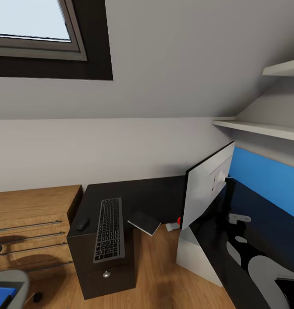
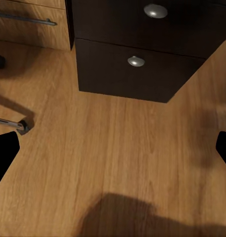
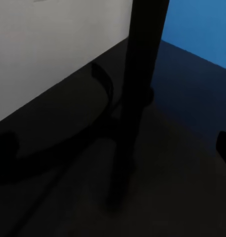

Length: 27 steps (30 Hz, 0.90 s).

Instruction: In the bedroom, organize the workspace by keeping the computer under the desk, ensuring the monitor is on the desk, placing the keyboard on the desk next to the monitor, placing the mouse on the desk next to the keyboard, moving the folder from the swivel chair onto the desk next to the mouse, stacking the notebook on top of the folder with the pen on top of the notebook, and positioning the swivel chair next to the desk.

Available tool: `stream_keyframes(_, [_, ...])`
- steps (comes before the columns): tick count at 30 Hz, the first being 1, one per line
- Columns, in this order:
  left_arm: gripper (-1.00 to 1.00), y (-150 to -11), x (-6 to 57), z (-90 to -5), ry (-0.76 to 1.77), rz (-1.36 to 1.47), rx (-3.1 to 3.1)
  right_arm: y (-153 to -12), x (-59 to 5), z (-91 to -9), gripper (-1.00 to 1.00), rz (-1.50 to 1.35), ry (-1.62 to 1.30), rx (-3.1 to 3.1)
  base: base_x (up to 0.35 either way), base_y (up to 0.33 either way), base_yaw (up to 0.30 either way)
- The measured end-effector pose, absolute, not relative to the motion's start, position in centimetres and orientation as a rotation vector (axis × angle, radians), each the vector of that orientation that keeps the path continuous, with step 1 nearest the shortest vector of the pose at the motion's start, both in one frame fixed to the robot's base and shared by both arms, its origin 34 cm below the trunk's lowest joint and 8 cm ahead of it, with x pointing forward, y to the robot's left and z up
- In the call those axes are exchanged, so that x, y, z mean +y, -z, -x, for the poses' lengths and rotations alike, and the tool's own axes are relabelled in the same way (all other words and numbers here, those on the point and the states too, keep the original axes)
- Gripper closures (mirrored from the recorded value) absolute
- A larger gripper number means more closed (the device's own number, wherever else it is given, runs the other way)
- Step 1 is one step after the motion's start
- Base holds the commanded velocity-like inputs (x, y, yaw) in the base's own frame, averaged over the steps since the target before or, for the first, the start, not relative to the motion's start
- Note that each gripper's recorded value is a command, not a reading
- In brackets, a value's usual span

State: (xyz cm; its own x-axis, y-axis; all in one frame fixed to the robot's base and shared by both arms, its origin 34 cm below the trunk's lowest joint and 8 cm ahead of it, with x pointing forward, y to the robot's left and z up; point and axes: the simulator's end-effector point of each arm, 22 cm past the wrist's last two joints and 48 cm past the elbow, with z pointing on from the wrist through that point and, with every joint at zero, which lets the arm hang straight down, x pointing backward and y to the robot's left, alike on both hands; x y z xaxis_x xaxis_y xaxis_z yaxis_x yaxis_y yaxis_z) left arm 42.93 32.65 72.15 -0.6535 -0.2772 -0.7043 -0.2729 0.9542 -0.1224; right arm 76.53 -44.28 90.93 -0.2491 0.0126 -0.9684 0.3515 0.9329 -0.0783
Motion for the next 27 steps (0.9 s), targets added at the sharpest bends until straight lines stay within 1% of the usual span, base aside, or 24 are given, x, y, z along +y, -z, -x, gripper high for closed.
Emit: stream_keyframes(27, [-1.00, -69.0, 32.8, -40.7, 0.003, 0.411, 2.422, -90.1, -44.3, -76.6, -1.00, -0.272, 0.326, 1.802, 0.000, 0.000, 0.000])
